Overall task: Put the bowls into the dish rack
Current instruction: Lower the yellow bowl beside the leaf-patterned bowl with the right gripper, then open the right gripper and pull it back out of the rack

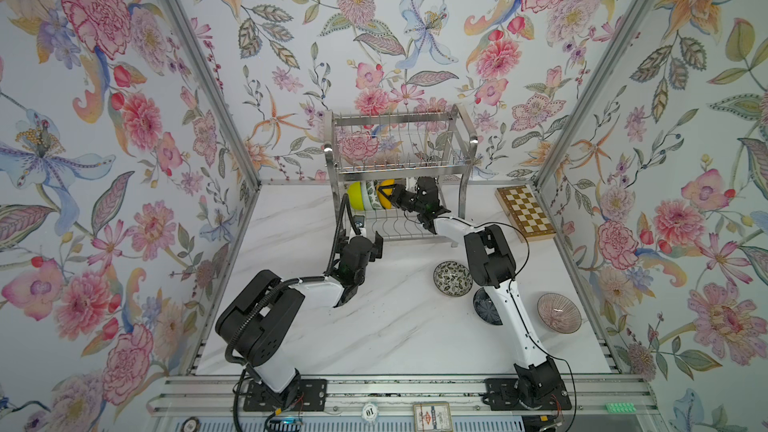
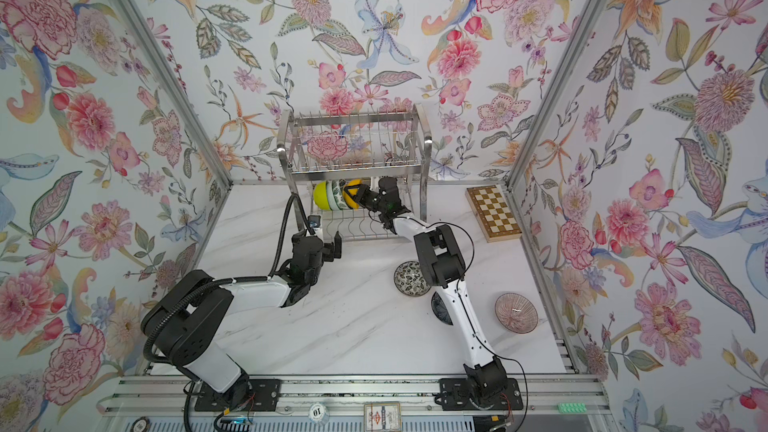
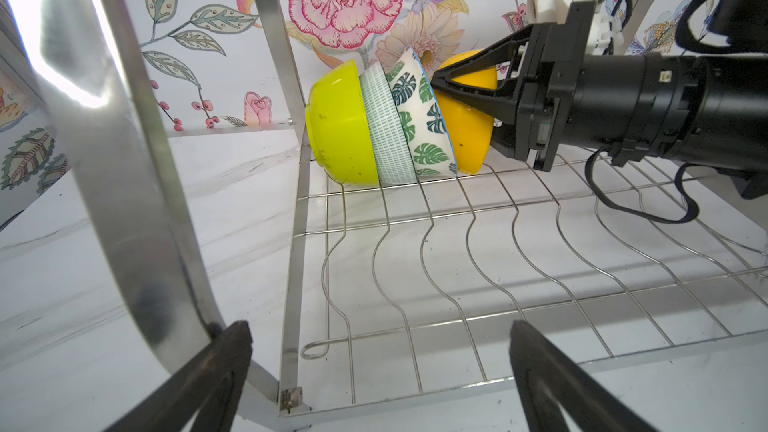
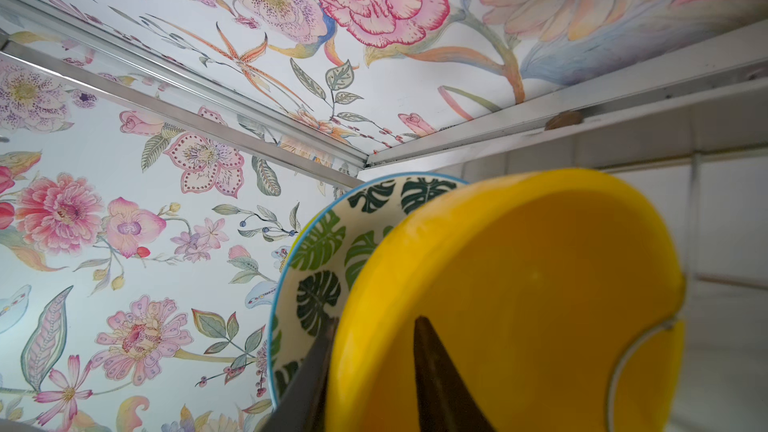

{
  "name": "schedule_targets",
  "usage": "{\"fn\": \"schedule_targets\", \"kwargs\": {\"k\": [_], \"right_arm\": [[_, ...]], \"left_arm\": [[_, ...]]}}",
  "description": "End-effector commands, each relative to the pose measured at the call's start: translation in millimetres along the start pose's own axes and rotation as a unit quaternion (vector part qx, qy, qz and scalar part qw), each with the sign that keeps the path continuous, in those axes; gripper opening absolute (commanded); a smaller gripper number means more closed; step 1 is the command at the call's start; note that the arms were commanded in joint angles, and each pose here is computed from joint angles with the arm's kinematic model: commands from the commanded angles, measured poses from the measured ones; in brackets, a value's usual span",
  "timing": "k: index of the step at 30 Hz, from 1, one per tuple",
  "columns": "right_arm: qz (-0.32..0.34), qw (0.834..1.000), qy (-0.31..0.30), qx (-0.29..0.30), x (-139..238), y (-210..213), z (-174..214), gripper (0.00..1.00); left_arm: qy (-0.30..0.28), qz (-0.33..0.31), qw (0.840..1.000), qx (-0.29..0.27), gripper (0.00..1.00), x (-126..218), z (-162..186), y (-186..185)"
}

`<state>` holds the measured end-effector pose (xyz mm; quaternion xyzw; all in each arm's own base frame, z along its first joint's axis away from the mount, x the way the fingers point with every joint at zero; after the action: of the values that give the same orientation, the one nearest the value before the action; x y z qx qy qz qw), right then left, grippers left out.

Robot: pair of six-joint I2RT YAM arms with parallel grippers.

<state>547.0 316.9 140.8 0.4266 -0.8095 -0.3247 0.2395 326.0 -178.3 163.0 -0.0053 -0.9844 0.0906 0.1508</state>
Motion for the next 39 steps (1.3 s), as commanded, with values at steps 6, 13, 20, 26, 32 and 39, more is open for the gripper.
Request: {"fn": "schedule_targets", "kwargs": {"k": [6, 13, 20, 26, 32, 39], "right_arm": [[0.017, 1.0, -0.01, 0.022, 10.5, 18.5, -20.9, 0.35], [0.018, 0.999, -0.012, 0.024, 12.0, 23.2, -22.6, 0.38], [0.018, 0.999, -0.013, 0.026, 13.8, 29.9, -23.8, 0.46], [0.016, 0.999, -0.023, 0.029, 20.3, 37.3, -24.5, 0.6], [0.019, 0.998, -0.034, 0.039, 29.6, 45.6, -22.8, 0.7], [0.033, 0.997, -0.05, 0.045, 45.9, 52.6, -19.6, 0.8]], "left_arm": [[-0.004, -0.012, 1.0, 0.013, 0.99, 4.7, -7.0, 4.8], [-0.002, -0.009, 1.0, 0.016, 0.99, 8.1, -7.2, 4.2], [-0.003, -0.008, 1.0, 0.017, 0.99, 12.7, -8.0, 4.2], [-0.001, -0.008, 1.0, 0.017, 0.99, 15.8, -7.9, 4.1], [-0.008, -0.004, 1.0, 0.024, 0.99, 22.9, -13.7, 2.5], [-0.007, -0.002, 1.0, 0.023, 0.99, 29.5, -12.7, -0.6]]}}
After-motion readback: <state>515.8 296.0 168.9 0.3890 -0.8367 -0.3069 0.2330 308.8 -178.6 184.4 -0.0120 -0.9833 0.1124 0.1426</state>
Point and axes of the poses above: each gripper's point midway between its finger pads, its own x axis back along the fingers, its own y axis along the line the jaws close on, z = x × y, the point moved 9 cm from there along x, back along the fingers, and after that the axes turned 13 degrees about x, right-handed, at the moved point
